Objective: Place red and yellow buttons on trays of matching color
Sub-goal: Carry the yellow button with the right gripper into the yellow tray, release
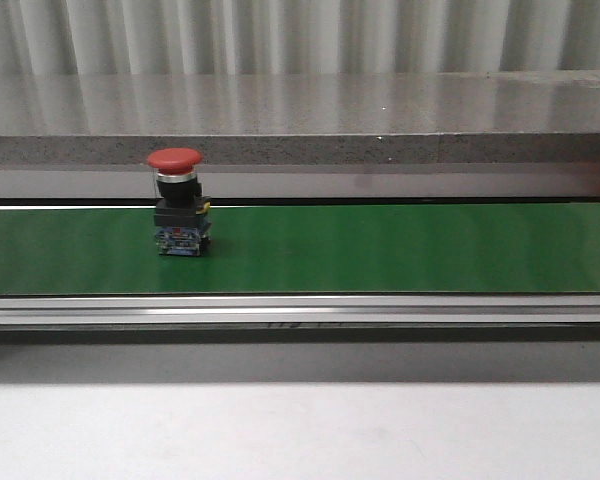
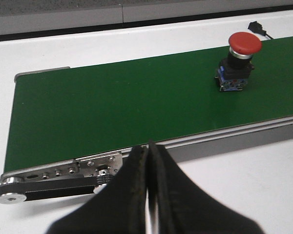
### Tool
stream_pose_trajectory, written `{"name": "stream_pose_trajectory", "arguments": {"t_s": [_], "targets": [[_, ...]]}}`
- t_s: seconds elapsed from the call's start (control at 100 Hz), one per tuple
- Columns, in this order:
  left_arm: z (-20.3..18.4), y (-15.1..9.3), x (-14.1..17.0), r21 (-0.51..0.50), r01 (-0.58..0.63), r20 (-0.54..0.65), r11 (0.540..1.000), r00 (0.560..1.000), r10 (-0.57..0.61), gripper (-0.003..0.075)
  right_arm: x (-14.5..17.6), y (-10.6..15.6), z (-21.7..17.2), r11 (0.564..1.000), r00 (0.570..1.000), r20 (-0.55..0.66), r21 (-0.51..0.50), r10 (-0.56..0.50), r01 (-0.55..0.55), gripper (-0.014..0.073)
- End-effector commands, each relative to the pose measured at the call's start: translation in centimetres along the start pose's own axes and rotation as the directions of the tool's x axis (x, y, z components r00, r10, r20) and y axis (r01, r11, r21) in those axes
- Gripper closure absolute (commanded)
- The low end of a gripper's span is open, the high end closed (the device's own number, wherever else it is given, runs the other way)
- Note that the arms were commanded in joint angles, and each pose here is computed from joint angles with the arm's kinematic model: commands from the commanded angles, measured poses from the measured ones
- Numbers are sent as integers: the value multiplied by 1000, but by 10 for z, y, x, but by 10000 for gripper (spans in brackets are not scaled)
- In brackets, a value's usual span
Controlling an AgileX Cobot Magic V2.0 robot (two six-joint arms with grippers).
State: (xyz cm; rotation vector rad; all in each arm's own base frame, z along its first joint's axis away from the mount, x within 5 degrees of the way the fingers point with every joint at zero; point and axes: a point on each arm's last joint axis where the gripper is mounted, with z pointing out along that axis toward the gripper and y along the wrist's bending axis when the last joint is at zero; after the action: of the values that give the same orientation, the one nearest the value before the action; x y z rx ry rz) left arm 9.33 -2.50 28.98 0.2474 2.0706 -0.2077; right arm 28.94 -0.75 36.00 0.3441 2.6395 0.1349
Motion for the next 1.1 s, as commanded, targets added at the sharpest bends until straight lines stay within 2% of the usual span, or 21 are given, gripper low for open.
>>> {"name": "stream_pose_trajectory", "arguments": {"t_s": [0.0, 0.14, 0.26, 0.52, 0.66, 1.09], "targets": [[-4, -1, -14, 1, 8, 94, 1000, 996, -8, 740, 0, -24, -25, 997, 991, 113, 25, 70, -73, 485], [-4, -1, -14, 1, 8, 94, 1000, 996, -8, 740, 7, -70, -26, 970, 970, 125, 99, 208, -220, 485], [-4, -1, -14, 1, 8, 94, 1000, 996, -8, 740, 15, -109, -24, 922, 932, 140, 157, 334, -354, 485], [-4, -1, -14, 1, 8, 94, 1000, 996, -8, 740, 30, -167, -19, 821, 845, 236, 219, 480, -528, 485], [-4, -1, -14, 1, 8, 94, 1000, 996, -8, 740, 34, -182, -6, 795, 827, 226, 236, 515, -559, 485], [-4, -1, -14, 1, 8, 94, 1000, 996, -8, 740, 25, -206, 51, 778, 820, 138, 261, 555, -571, 485]]}}
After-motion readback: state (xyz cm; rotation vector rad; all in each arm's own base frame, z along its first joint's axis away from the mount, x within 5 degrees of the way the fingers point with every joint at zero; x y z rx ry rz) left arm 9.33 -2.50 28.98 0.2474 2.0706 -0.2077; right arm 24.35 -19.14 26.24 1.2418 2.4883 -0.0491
